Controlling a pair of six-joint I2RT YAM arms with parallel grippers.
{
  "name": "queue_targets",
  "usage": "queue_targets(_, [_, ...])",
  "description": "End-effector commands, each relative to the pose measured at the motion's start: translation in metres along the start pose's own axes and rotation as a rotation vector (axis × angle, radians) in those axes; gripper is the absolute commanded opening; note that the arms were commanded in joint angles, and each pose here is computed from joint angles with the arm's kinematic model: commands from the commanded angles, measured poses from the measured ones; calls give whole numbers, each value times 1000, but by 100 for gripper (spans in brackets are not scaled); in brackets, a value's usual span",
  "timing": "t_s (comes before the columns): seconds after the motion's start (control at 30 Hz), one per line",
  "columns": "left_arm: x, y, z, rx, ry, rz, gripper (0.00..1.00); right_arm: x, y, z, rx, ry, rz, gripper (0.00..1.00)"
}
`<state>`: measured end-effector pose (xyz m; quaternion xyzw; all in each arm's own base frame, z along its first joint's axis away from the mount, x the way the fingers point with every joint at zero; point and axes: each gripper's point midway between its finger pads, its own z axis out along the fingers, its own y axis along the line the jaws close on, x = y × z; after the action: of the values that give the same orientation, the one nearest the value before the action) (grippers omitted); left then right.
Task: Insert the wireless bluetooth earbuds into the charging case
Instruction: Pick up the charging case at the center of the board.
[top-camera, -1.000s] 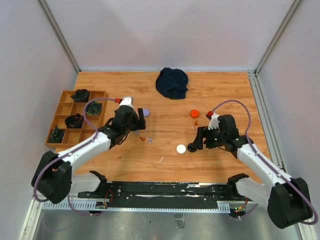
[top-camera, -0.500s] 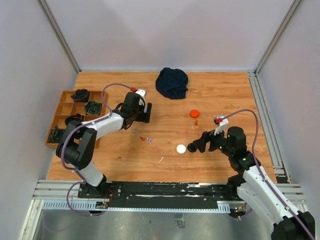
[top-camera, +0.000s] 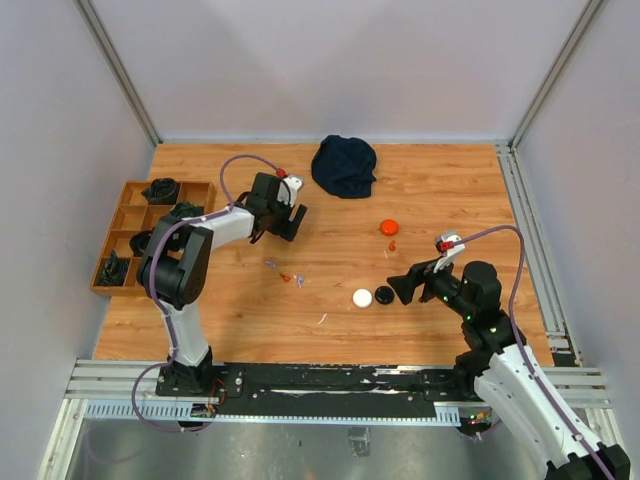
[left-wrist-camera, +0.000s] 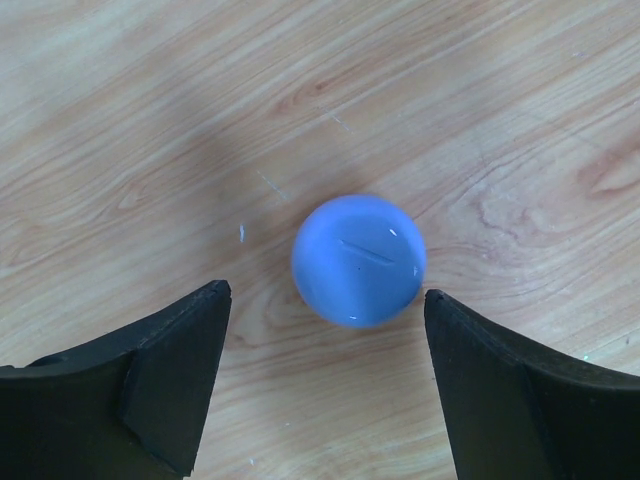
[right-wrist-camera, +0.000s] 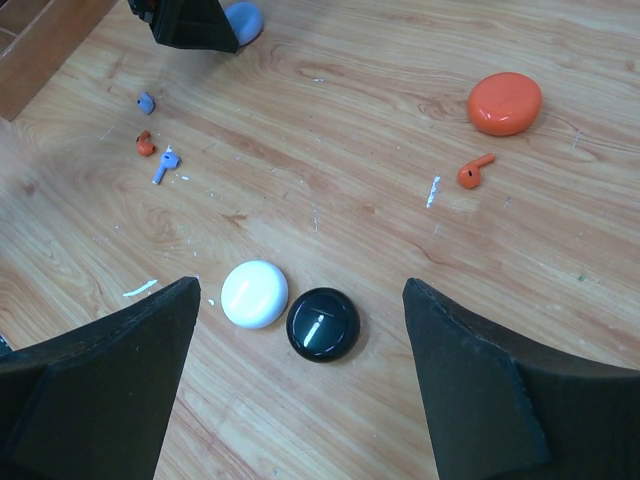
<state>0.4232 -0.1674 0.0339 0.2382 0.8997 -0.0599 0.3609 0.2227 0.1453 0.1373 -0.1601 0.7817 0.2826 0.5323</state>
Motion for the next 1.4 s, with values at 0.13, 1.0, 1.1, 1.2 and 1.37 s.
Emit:
queue_targets(0.13, [-1, -6, 13, 108, 40, 47, 77, -6, -5, -1, 16, -29, -17, 84])
queue_targets(1.0, [-25, -42, -54, 159, -217, -13, 47, -18, 13, -2, -59, 1, 26, 81])
queue_targets(1.1, [-33, -52, -76, 168, -310, -38, 42, -23, 20, -3, -79, 27, 61, 80])
queue_targets(1.2, [-39, -64, -97, 166, -380, -56, 42, -26, 26, -3, -100, 51, 99, 79])
queue_targets(1.37, [-51, -92, -130, 182, -490, -56, 43, -34, 31, -1, -116, 73, 140, 78])
